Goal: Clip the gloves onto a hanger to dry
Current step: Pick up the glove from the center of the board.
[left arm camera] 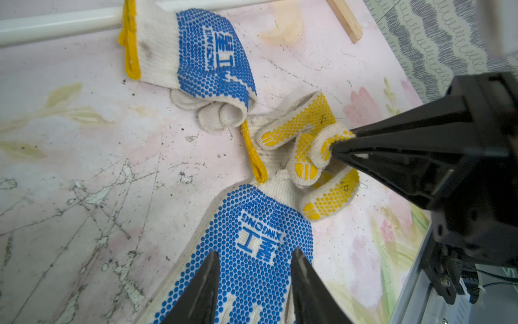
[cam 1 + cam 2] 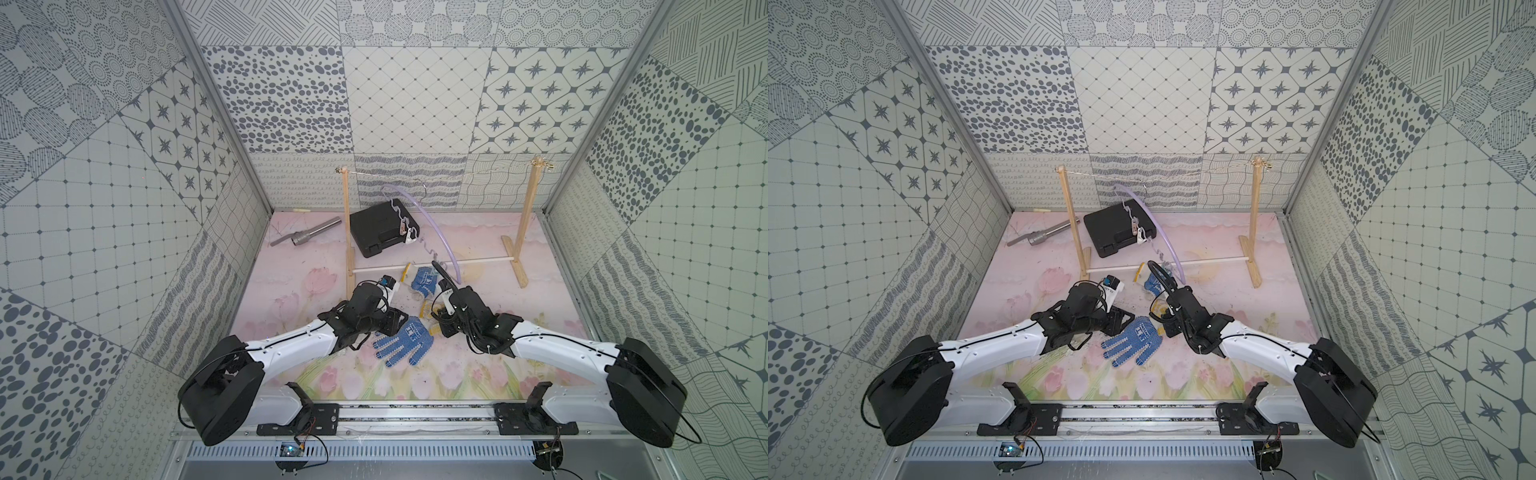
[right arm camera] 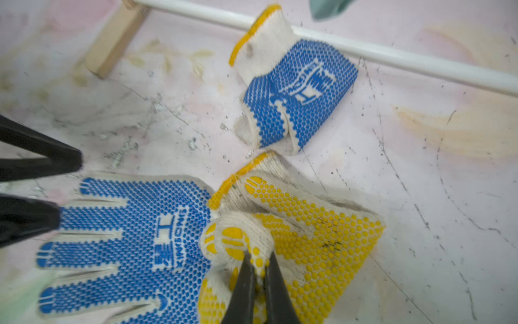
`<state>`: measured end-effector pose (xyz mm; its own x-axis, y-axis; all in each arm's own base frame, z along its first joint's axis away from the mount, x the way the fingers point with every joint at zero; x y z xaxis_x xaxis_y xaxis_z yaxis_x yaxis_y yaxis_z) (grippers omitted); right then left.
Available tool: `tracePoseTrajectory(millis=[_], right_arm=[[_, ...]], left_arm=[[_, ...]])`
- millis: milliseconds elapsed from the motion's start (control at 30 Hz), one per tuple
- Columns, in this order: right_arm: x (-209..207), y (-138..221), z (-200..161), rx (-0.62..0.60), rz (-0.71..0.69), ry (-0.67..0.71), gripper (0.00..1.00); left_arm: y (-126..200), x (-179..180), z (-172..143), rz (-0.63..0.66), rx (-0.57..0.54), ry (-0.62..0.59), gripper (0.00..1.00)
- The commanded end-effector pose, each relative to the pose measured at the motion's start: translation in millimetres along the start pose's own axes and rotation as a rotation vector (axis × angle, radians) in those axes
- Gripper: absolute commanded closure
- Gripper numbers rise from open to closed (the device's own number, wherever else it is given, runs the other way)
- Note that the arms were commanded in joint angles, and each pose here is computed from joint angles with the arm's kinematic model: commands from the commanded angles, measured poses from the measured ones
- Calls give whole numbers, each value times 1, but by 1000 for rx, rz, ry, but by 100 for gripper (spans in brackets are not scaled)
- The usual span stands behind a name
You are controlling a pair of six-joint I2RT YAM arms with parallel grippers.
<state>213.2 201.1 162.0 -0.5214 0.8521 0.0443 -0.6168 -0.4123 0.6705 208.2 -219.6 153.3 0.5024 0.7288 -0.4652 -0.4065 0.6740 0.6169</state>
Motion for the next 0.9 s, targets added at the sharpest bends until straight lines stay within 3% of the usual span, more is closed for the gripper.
tracePoseTrajectory(millis=[0,267,533,867], right_arm=[[7,26,33,-94,73,-10,100],[20,84,84,-246,238,-29,100],[22,133,128,-402,288,-111,100],[26,166,163,-494,383,-232,100]], left_arm=[[9,-9,12,-34,-39,-13,55],[24,-22,18,-145,-131,-57,35],[48,-27,13,-229,-322,-187,26],[69,-41,4,-377,-449,-407,25]])
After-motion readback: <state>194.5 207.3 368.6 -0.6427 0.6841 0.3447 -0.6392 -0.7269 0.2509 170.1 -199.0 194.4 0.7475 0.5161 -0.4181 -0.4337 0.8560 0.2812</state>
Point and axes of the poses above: each gripper's point midway between its finger pads, its own y axis back along the fingers, its own x axis along the line the jaws close on, z = x × y, the point moved 8 cm from there along y, back along the fingers, and after that the axes turned 4 degrees about y, right-handed, at the moved point
